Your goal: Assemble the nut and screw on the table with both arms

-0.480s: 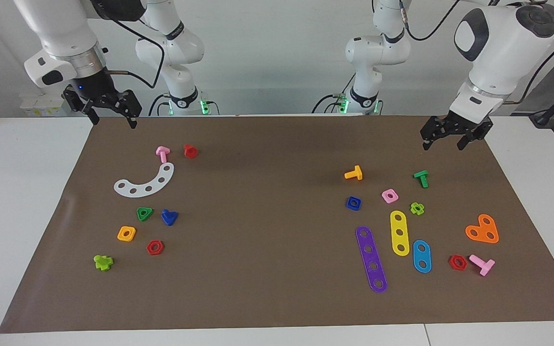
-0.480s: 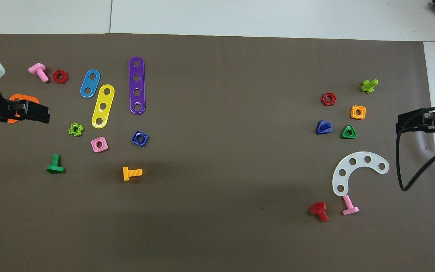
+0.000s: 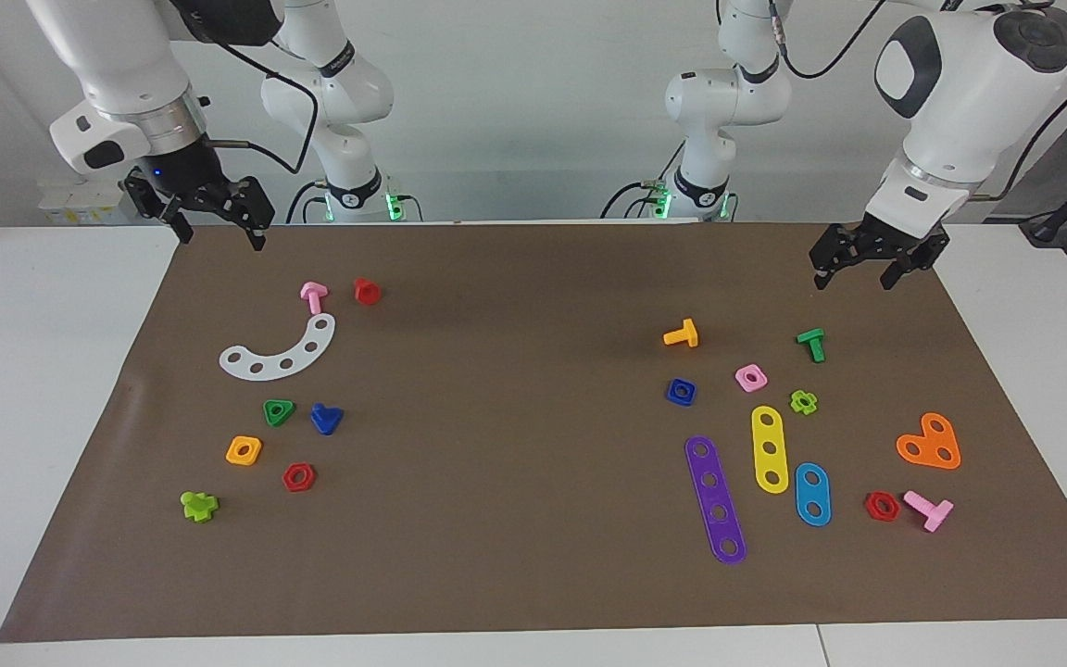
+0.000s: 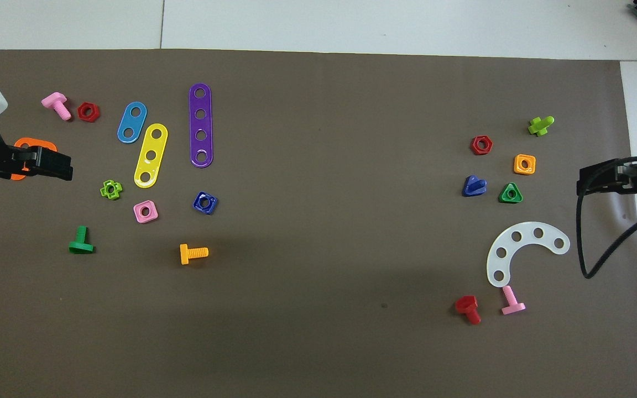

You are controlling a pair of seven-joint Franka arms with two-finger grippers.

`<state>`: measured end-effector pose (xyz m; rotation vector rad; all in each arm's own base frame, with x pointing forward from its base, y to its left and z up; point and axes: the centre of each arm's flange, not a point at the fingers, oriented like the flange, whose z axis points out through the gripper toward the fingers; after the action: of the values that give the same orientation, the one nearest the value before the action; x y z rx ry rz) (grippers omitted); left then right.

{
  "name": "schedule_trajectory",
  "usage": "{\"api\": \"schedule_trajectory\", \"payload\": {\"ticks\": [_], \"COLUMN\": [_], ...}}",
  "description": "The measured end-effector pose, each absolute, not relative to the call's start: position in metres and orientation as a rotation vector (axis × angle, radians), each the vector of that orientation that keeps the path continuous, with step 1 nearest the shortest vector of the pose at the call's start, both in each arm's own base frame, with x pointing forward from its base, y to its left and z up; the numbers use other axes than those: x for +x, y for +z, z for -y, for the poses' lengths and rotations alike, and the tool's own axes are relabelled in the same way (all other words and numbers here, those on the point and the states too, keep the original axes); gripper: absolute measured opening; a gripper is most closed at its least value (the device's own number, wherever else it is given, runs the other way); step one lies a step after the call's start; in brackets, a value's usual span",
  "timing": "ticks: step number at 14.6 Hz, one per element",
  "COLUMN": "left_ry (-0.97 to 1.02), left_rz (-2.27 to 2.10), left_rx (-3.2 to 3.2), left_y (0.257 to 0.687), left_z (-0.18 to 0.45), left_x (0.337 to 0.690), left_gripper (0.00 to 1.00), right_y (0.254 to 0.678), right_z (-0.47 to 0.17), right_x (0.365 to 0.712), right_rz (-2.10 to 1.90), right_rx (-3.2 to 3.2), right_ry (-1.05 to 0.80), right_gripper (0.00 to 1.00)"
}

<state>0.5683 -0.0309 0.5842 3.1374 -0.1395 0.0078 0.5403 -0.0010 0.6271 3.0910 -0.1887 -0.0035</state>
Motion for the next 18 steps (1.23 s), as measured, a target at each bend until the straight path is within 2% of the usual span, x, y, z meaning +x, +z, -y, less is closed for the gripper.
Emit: {"api": "schedule_trajectory", "payload": {"ticks": [4, 11, 14, 16, 18], "left_ry": [0.008, 0.008, 0.008, 0.008, 0.008], "left_rz": [0.139, 0.140, 0.140, 0.140, 0.140], "left_rx": [3.137, 3.137, 3.137, 3.137, 3.137], "left_y": [0.584, 0.584, 0.584, 0.584, 0.584], "left_z": [0.031, 0.031, 0.031, 0.031, 0.031], "left_x": [0.568, 0.568, 0.568, 0.568, 0.568], "left_gripper": [1.00, 1.00, 1.00, 1.00, 1.00], "right_y": [0.584, 0.434, 0.377, 0.351, 0.338], "right_z": [-0.004, -0.010, -0.018, -0.026, -0.032], "right_x": [0.558, 0.622, 0.627, 0.620, 0.613], "right_rz": [0.181, -0.176, -0.216, -0.238, -0.256], "right_rx": [3.132, 3.121, 3.117, 3.119, 3.122], "right_ry": [0.110, 0.096, 0.103, 0.089, 0.051], "right_gripper": [1.00, 1.00, 1.00, 0.97, 0.84]}}
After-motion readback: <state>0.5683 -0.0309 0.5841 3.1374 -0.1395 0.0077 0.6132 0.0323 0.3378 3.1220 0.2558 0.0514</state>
